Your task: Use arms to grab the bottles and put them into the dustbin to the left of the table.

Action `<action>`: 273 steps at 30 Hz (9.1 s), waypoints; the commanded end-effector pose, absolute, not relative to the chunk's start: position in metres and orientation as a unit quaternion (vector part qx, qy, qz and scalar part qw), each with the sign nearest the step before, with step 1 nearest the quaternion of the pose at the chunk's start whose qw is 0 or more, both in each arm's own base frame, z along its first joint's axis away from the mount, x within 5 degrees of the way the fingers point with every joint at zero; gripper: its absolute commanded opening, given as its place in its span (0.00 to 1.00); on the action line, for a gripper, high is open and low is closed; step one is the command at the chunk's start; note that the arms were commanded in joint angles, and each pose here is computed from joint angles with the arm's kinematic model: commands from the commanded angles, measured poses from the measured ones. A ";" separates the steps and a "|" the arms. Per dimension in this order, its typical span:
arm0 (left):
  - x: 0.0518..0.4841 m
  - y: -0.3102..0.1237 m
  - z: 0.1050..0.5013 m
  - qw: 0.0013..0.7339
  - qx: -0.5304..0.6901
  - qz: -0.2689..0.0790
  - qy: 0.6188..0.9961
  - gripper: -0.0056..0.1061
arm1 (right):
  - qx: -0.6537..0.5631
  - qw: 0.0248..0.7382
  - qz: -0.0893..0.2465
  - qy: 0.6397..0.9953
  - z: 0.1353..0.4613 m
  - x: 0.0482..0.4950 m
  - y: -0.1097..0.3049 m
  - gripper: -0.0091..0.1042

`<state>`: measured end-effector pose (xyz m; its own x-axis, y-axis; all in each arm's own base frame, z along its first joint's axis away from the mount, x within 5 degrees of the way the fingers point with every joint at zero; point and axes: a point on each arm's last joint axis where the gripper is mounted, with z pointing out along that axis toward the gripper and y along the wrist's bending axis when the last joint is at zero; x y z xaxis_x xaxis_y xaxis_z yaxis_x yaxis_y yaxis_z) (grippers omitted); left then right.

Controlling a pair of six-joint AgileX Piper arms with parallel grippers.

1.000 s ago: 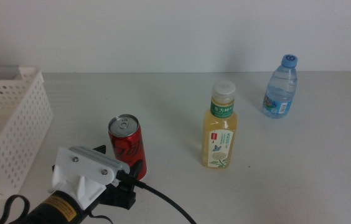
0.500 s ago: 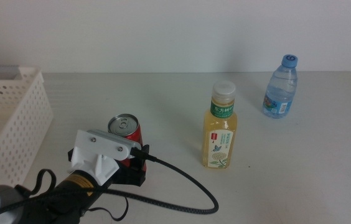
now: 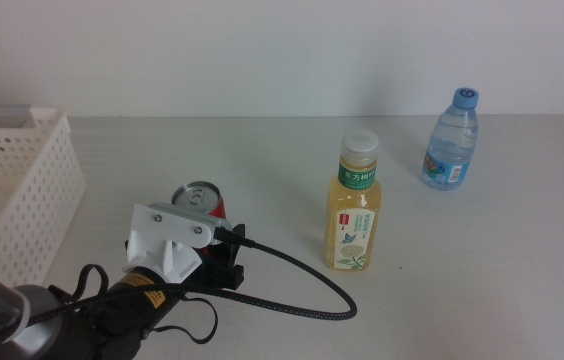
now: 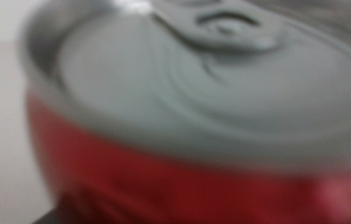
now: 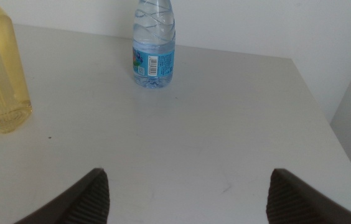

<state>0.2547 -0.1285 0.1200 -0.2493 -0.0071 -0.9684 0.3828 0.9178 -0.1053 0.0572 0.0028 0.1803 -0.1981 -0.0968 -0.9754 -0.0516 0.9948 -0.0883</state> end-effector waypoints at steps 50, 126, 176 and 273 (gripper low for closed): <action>0.328 0.081 0.395 0.235 0.068 0.038 0.969 0.05 | -0.047 0.659 -0.029 0.750 0.190 0.059 0.002 0.65; 0.236 -0.104 0.416 0.461 0.222 -0.053 0.858 0.89 | -0.047 0.659 -0.029 0.750 0.190 0.059 0.002 0.65; 0.171 -0.119 0.250 0.633 0.260 -0.234 0.690 0.88 | -0.047 0.659 -0.029 0.750 0.190 0.059 0.002 0.65; 0.287 -0.130 0.387 0.593 0.229 -0.057 0.770 0.04 | -0.047 0.659 -0.029 0.750 0.190 0.059 0.002 0.65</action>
